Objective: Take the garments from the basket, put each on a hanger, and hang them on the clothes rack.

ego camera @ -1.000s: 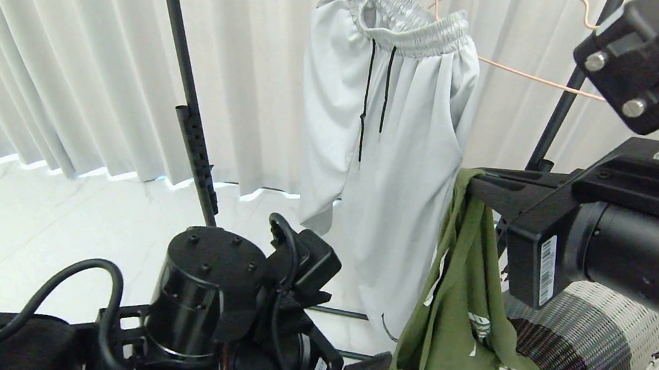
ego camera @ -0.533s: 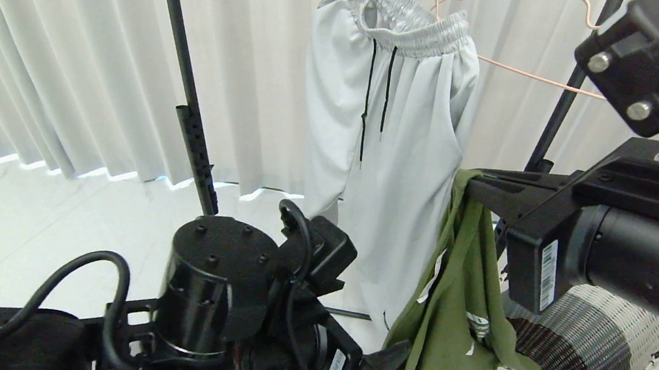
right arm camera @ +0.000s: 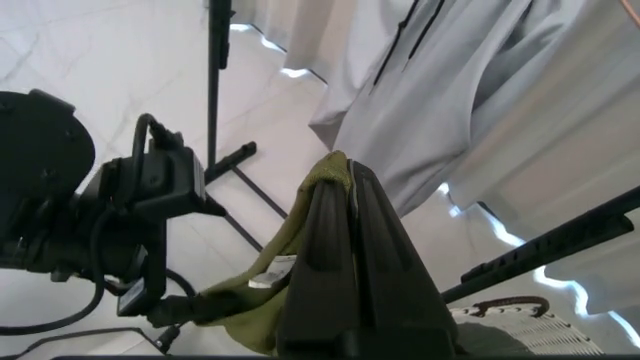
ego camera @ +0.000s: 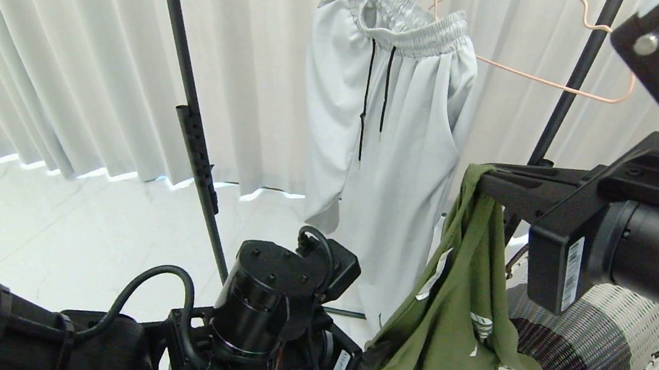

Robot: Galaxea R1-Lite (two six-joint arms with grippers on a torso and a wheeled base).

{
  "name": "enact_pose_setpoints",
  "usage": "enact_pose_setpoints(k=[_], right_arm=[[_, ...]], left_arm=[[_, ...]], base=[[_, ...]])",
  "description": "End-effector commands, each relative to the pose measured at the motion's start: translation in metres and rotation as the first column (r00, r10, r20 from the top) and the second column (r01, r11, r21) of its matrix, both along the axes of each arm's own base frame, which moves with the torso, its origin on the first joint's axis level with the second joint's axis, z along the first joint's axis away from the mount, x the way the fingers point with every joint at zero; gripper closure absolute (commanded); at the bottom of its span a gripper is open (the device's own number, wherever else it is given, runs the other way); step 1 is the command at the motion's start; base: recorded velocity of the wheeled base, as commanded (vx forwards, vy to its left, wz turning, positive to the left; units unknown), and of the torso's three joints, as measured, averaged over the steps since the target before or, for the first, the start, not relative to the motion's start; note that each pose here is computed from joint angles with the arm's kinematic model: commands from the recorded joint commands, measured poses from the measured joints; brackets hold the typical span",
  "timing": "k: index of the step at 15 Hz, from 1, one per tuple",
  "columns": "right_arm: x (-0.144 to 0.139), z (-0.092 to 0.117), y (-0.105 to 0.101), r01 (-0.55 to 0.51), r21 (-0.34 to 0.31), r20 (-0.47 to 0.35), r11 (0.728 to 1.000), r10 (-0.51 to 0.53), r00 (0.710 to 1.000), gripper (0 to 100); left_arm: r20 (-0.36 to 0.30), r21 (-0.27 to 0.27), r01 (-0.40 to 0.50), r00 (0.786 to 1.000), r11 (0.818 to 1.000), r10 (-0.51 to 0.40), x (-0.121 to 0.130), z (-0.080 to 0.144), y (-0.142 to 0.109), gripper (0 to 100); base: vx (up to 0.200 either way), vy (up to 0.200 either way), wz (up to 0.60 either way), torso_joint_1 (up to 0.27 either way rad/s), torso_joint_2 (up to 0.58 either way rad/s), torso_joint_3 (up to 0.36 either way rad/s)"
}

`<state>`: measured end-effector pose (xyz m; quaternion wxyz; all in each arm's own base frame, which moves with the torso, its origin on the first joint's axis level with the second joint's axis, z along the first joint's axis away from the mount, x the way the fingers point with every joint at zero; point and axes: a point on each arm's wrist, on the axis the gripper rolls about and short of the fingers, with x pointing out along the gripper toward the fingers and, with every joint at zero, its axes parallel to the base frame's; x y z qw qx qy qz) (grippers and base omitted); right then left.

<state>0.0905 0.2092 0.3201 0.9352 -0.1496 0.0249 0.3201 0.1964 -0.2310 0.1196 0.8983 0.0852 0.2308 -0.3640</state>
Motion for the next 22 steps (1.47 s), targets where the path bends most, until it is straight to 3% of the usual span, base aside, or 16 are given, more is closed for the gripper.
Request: enact_pose_setpoints(k=[1, 4, 7, 10, 13, 15, 16, 17, 19, 22], right_arm=[[0.000, 0.000, -0.001, 0.002, 0.001, 0.001, 1.000, -0.002, 1.000, 100], [0.006, -0.001, -0.005, 0.034, 0.000, -0.004, 0.999, -0.034, 0.999, 100], [0.023, -0.004, -0.013, 0.114, -0.001, -0.010, 0.993, -0.114, 0.993, 100], [0.028, 0.006, -0.020, 0.116, 0.051, 0.012, 0.992, -0.117, 0.993, 100], [0.026, 0.025, -0.034, 0.133, 0.112, 0.050, 0.985, -0.139, 0.989, 100], [0.027, 0.044, -0.048, 0.163, 0.141, 0.103, 0.977, -0.178, 0.979, 100], [0.028, 0.054, -0.053, 0.174, 0.156, 0.130, 0.972, -0.195, 0.972, 100], [0.027, 0.061, -0.056, 0.178, 0.171, 0.148, 0.969, -0.203, 0.968, 100], [0.024, 0.067, -0.061, 0.177, 0.177, 0.169, 0.968, -0.207, 0.964, 100], [0.018, 0.069, -0.068, 0.173, 0.129, 0.192, 0.976, -0.196, 0.962, 100]], left_arm=[[0.001, 0.002, -0.004, 1.000, 1.000, 0.004, -0.001, 0.000, 0.001, 100], [0.065, 0.002, -0.055, 0.996, 0.998, 0.054, -0.008, 0.014, 0.013, 100], [0.158, -0.059, -0.153, 0.974, 0.986, 0.161, -0.013, 0.060, 0.048, 100], [0.195, -0.082, -0.232, 0.950, 0.969, 0.244, -0.042, 0.163, 0.102, 100], [0.294, -0.191, -0.287, 0.895, 0.939, 0.334, -0.052, 0.235, 0.116, 100], [0.413, -0.183, -0.295, 0.843, 0.938, 0.346, -0.046, 0.265, 0.108, 100], [0.458, -0.179, -0.291, 0.821, 0.940, 0.341, -0.044, 0.277, 0.106, 100], [0.479, -0.173, -0.272, 0.816, 0.946, 0.323, -0.045, 0.282, 0.102, 100], [0.471, -0.141, -0.245, 0.836, 0.959, 0.282, -0.048, 0.273, 0.092, 100], [0.469, -0.135, -0.247, 0.837, 0.960, 0.281, -0.058, 0.271, 0.081, 100]], base=[[0.000, 0.000, 0.00, 0.000, 0.00, 0.000], [0.000, 0.000, 0.00, 0.000, 0.00, 0.000], [0.000, 0.000, 0.00, 0.000, 0.00, 0.000], [0.000, 0.000, 0.00, 0.000, 0.00, 0.000], [0.000, 0.000, 0.00, 0.000, 0.00, 0.000], [0.000, 0.000, 0.00, 0.000, 0.00, 0.000], [0.000, 0.000, 0.00, 0.000, 0.00, 0.000], [0.000, 0.000, 0.00, 0.000, 0.00, 0.000], [0.000, 0.000, 0.00, 0.000, 0.00, 0.000], [0.000, 0.000, 0.00, 0.000, 0.00, 0.000]])
